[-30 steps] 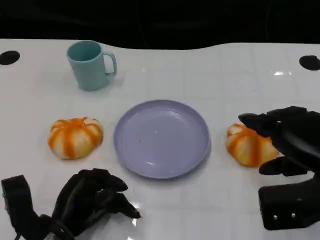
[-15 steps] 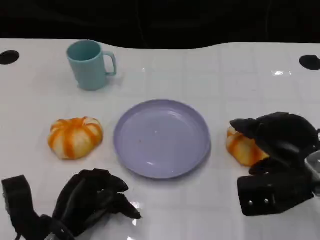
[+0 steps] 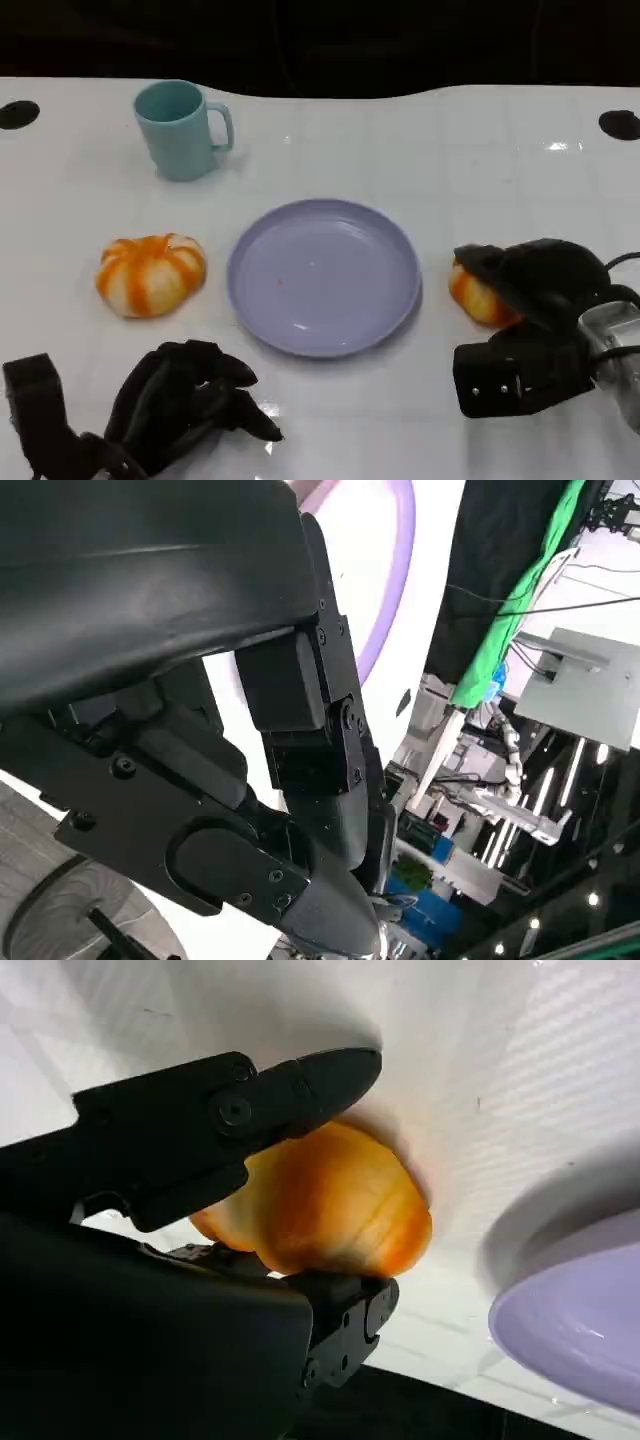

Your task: Grasp the bread from the table and place it into the plate.

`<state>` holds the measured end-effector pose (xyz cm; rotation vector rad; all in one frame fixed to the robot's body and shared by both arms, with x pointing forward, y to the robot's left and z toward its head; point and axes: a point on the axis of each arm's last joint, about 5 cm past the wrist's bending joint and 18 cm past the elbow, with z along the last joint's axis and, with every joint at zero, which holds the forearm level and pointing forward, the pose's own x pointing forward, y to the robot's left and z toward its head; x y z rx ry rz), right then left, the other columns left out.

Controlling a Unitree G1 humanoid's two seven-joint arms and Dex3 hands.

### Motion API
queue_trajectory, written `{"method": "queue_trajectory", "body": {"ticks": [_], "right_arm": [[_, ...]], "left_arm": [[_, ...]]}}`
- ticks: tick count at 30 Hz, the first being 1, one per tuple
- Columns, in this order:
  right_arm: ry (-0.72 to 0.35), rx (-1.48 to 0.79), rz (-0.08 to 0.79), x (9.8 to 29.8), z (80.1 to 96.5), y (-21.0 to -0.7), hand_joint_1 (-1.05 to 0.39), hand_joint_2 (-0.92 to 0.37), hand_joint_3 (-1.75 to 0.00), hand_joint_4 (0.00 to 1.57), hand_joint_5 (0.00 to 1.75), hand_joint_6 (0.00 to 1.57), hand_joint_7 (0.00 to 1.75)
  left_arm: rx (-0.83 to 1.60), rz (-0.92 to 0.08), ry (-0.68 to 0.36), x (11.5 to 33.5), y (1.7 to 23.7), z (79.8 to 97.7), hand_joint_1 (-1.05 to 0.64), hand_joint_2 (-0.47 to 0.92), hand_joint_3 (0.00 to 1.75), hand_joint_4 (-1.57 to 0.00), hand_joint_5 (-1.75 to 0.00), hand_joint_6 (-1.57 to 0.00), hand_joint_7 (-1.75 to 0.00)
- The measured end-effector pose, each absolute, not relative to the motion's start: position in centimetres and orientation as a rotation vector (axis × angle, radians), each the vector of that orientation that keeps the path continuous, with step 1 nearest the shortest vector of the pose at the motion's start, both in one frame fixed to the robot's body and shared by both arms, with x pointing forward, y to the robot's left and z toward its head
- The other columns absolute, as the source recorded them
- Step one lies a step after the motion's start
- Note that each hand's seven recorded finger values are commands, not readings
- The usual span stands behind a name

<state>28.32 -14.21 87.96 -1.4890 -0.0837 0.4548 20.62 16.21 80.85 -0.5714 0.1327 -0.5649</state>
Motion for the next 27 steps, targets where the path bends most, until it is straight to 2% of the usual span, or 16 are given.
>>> {"method": "queue_trajectory", "body": {"ticks": [1, 2, 3, 5, 6, 9, 10, 13, 16, 17, 18, 20, 21, 24, 27], "right_arm": [[-0.092, -1.481, 0.445, 28.3, 87.8, -14.2, -0.37, -0.88, 0.00, 0.73, 0.21, 0.63, 0.08], [-0.105, -1.470, 0.430, 28.3, 87.7, -14.2, -0.28, -0.86, 0.00, 0.73, 0.73, 0.78, 0.07], [-0.126, -1.457, 0.412, 28.2, 87.5, -14.3, -0.24, -0.86, 0.00, 0.69, 1.09, 0.86, 0.07], [-0.185, -1.431, 0.369, 28.1, 87.2, -14.3, -0.18, -0.90, -0.02, 0.69, 1.51, 1.01, 0.13], [-0.218, -1.417, 0.350, 28.0, 87.0, -14.4, -0.18, -0.91, -0.02, 0.68, 1.58, 1.04, 0.14], [-0.291, -1.385, 0.325, 27.7, 86.3, -14.5, -0.23, -0.92, -0.12, 0.78, 1.64, 1.14, 0.26], [-0.313, -1.376, 0.319, 27.6, 86.2, -14.6, -0.24, -0.92, -0.12, 0.80, 1.69, 1.15, 0.37], [-0.387, -1.352, 0.299, 27.3, 85.7, -14.6, -0.18, -0.88, -0.10, 0.89, 1.74, 0.94, 1.15], [-0.471, -1.308, 0.244, 27.2, 85.3, -14.6, -0.15, -0.83, -0.13, 0.92, 1.75, 0.77, 1.60], [-0.499, -1.295, 0.222, 27.2, 85.3, -14.6, -0.14, -0.81, -0.14, 0.93, 1.75, 0.73, 1.69], [-0.521, -1.283, 0.205, 27.2, 85.3, -14.6, -0.13, -0.79, -0.18, 0.93, 1.75, 0.72, 1.72], [-0.557, -1.264, 0.179, 27.2, 85.3, -14.6, -0.13, -0.52, -0.74, 0.93, 1.75, 0.69, 1.74], [-0.575, -1.250, 0.168, 27.2, 85.3, -14.5, -0.12, -0.47, -0.85, 0.93, 1.75, 0.69, 1.74], [-0.612, -1.216, 0.153, 27.3, 85.4, -14.1, -0.10, -0.37, -1.05, 0.94, 1.75, 0.68, 1.75], [-0.639, -1.180, 0.147, 27.4, 85.7, -13.8, -0.09, -0.30, -1.15, 0.95, 1.75, 0.69, 1.75]], "left_arm": [[-0.571, -0.565, 0.133, 20.6, 16.2, 80.9, -1.02, 0.75, 0.00, -1.57, -0.31, -1.57, -0.08], [-0.570, -0.563, 0.133, 20.6, 16.2, 80.9, -1.01, 0.76, 0.00, -1.57, -0.30, -1.57, -0.08], [-0.570, -0.562, 0.133, 20.6, 16.2, 80.9, -1.01, 0.76, 0.00, -1.57, -0.30, -1.57, -0.08], [-0.570, -0.563, 0.133, 20.6, 16.2, 80.9, -1.01, 0.76, 0.00, -1.57, -0.30, -1.57, -0.08], [-0.570, -0.563, 0.133, 20.6, 16.2, 80.9, -1.01, 0.75, 0.00, -1.57, -0.30, -1.57, -0.08], [-0.570, -0.563, 0.133, 20.6, 16.2, 80.9, -1.01, 0.76, 0.00, -1.57, -0.30, -1.57, -0.08], [-0.570, -0.563, 0.133, 20.6, 16.2, 80.9, -1.01, 0.76, 0.00, -1.57, -0.30, -1.57, -0.08], [-0.569, -0.564, 0.133, 20.6, 16.2, 80.9, -1.01, 0.76, 0.00, -1.57, -0.31, -1.57, -0.08], [-0.567, -0.565, 0.130, 20.6, 16.2, 80.9, -1.02, 0.75, 0.00, -1.57, -0.32, -1.57, -0.09], [-0.567, -0.566, 0.129, 20.6, 16.2, 81.0, -1.02, 0.75, 0.00, -1.57, -0.32, -1.57, -0.09], [-0.567, -0.566, 0.129, 20.6, 16.2, 81.0, -1.01, 0.75, 0.00, -1.57, -0.31, -1.57, -0.09], [-0.568, -0.566, 0.130, 20.6, 16.2, 81.0, -1.01, 0.75, 0.00, -1.57, -0.31, -1.57, -0.09], [-0.569, -0.567, 0.132, 20.6, 16.2, 81.0, -1.01, 0.75, 0.00, -1.57, -0.31, -1.57, -0.09], [-0.571, -0.568, 0.135, 20.6, 16.1, 81.0, -1.01, 0.75, 0.00, -1.57, -0.31, -1.57, -0.09], [-0.572, -0.569, 0.136, 20.7, 16.1, 81.0, -1.01, 0.75, 0.00, -1.57, -0.32, -1.57, -0.09]]}}
